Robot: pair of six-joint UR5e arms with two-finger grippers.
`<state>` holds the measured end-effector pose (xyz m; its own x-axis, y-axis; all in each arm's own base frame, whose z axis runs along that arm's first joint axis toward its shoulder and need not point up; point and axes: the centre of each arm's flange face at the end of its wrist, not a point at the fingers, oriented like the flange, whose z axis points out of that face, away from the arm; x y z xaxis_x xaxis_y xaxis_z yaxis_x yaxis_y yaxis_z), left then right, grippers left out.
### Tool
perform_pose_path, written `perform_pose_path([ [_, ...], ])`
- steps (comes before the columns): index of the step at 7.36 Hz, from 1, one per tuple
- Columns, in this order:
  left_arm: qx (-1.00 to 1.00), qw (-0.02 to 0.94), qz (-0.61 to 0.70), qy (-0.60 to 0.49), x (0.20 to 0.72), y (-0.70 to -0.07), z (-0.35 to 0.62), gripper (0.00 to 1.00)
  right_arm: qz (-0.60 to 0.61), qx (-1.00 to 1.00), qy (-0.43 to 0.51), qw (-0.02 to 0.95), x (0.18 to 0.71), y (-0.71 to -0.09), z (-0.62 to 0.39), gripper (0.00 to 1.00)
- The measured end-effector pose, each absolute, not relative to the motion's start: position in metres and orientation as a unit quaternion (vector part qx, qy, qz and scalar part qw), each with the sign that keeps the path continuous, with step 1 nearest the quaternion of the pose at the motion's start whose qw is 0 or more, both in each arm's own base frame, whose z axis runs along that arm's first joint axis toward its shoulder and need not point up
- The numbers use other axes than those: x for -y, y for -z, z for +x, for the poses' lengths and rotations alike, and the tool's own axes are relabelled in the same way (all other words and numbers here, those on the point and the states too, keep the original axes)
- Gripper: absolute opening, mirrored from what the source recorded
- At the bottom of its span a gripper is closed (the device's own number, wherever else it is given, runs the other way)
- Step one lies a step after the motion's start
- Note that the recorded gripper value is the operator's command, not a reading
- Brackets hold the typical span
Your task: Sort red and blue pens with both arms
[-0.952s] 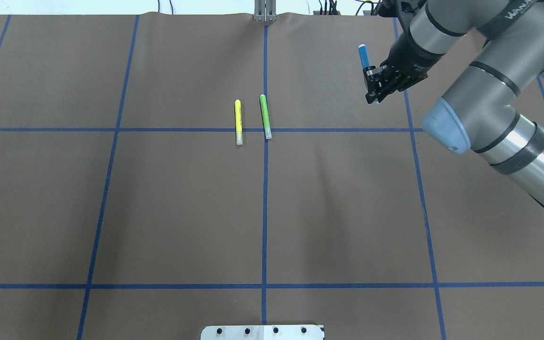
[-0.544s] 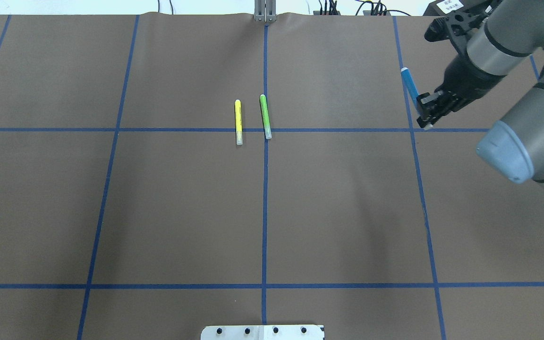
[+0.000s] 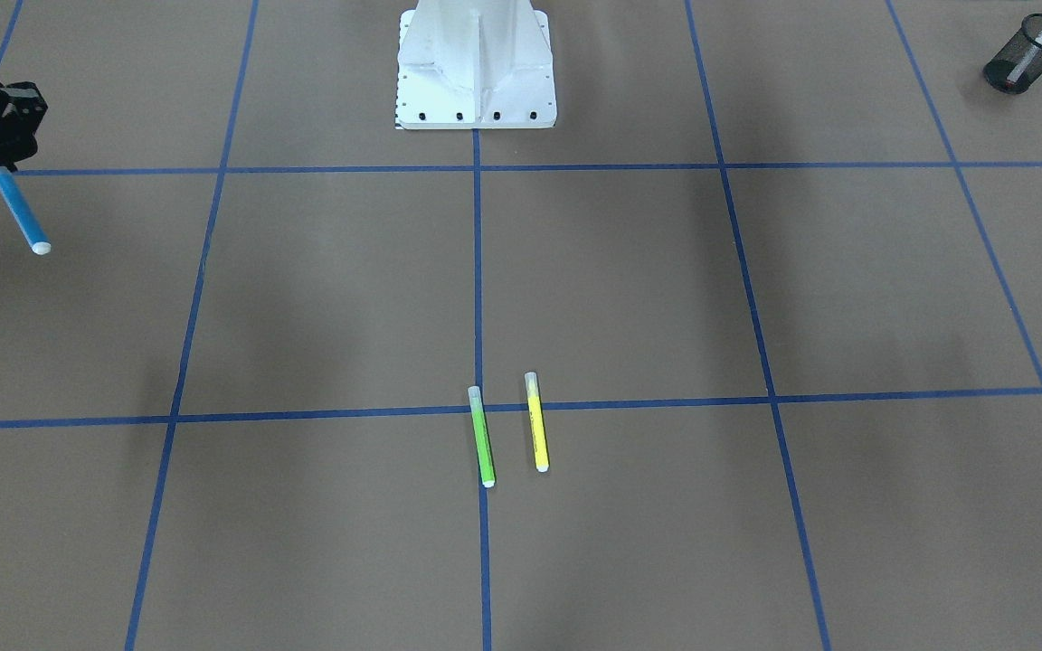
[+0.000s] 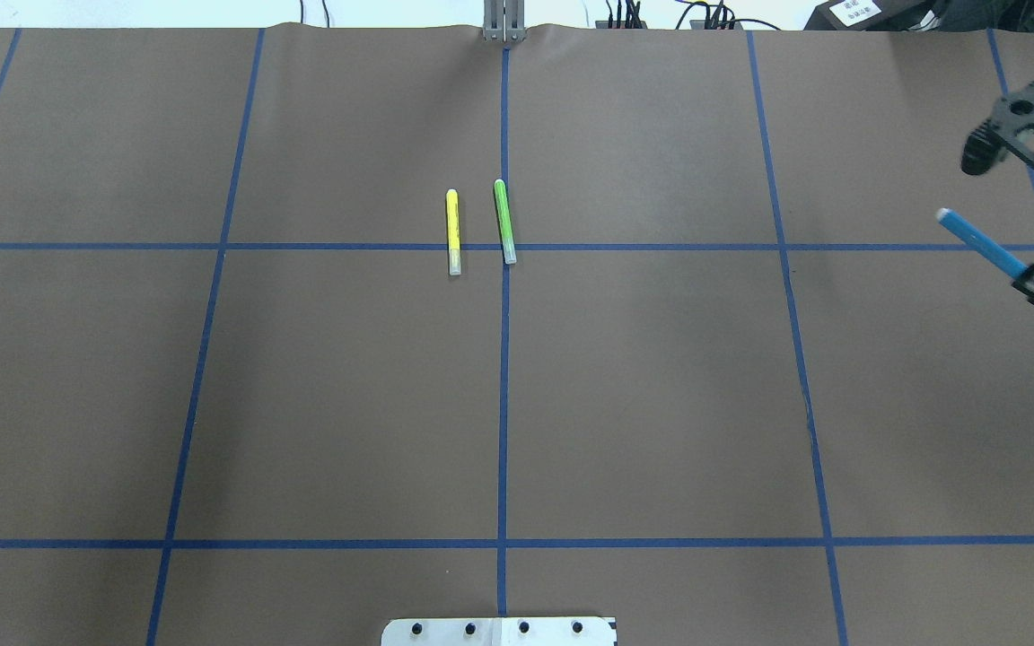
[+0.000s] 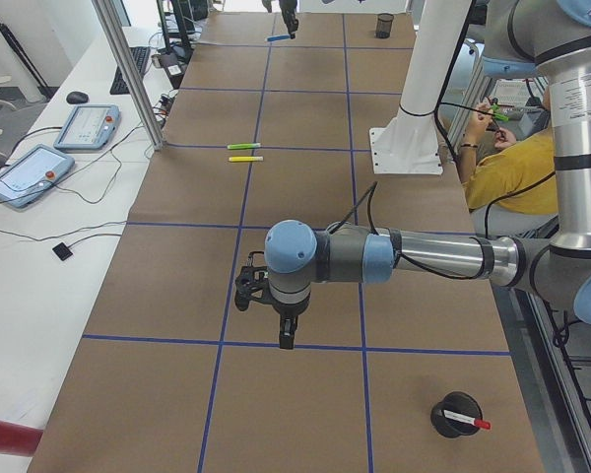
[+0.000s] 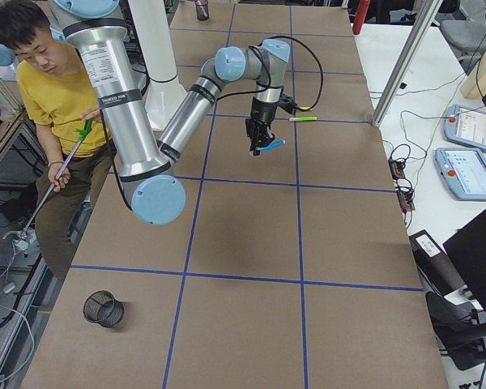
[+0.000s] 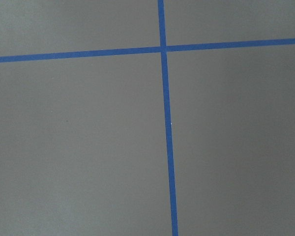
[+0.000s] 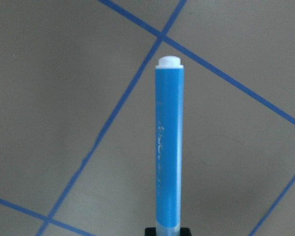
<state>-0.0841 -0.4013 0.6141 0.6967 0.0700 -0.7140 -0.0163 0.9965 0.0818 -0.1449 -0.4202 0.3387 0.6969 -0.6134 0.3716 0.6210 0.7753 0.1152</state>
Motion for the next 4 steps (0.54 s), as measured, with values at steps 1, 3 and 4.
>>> perform_pose_path([
  [1,-0.389,0.92,0.036,-0.024,0.401,-0.614,-0.084,1.0,-0.031,0.169,0.367,0.914,0.401,-0.366,-0.125,0.0],
  [3,-0.388,0.92,0.038,-0.024,0.401,-0.614,-0.084,1.0,-0.069,0.133,0.398,0.905,0.366,-0.407,-0.092,0.0],
  [4,-0.388,0.92,0.039,-0.024,0.401,-0.613,-0.084,1.0,-0.089,0.119,0.409,0.9,0.345,-0.424,-0.075,0.0],
])
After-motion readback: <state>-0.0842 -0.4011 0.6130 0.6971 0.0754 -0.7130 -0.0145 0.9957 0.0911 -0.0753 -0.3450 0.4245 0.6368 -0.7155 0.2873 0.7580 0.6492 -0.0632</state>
